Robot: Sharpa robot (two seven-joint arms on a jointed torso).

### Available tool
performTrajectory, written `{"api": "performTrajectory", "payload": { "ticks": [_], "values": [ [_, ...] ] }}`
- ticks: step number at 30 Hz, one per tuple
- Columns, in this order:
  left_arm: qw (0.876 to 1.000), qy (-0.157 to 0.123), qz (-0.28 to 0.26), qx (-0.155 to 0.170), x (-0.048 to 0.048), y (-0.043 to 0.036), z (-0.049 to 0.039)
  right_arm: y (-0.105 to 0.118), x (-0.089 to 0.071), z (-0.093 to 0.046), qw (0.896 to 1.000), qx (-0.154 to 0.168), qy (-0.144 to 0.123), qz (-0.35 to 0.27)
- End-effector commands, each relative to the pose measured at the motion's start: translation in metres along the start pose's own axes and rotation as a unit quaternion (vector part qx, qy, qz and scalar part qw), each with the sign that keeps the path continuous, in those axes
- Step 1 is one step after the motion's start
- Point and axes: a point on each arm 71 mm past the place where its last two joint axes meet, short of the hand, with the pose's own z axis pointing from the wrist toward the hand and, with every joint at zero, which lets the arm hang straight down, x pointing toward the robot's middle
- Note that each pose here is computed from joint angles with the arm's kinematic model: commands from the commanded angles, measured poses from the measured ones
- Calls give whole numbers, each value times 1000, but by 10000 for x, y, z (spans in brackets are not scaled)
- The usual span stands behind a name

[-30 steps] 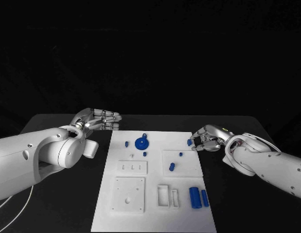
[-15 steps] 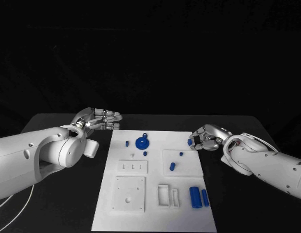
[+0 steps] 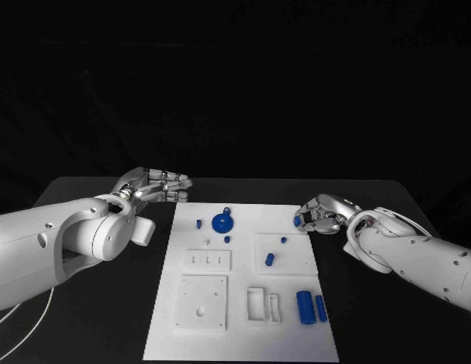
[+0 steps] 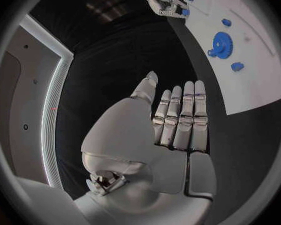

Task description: Assemble the parts on the task board

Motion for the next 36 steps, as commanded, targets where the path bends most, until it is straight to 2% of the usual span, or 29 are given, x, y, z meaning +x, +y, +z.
{"api": "performTrajectory", "payload": {
  "ticks": [1,36],
  "values": [
    [1000,10,0,3,23,-9,2,21,20,8,1000,-6,7,3],
    [1000,13,2,0,27,-5,2,64,57,39,1000,-11,12,6]
  ]
}}
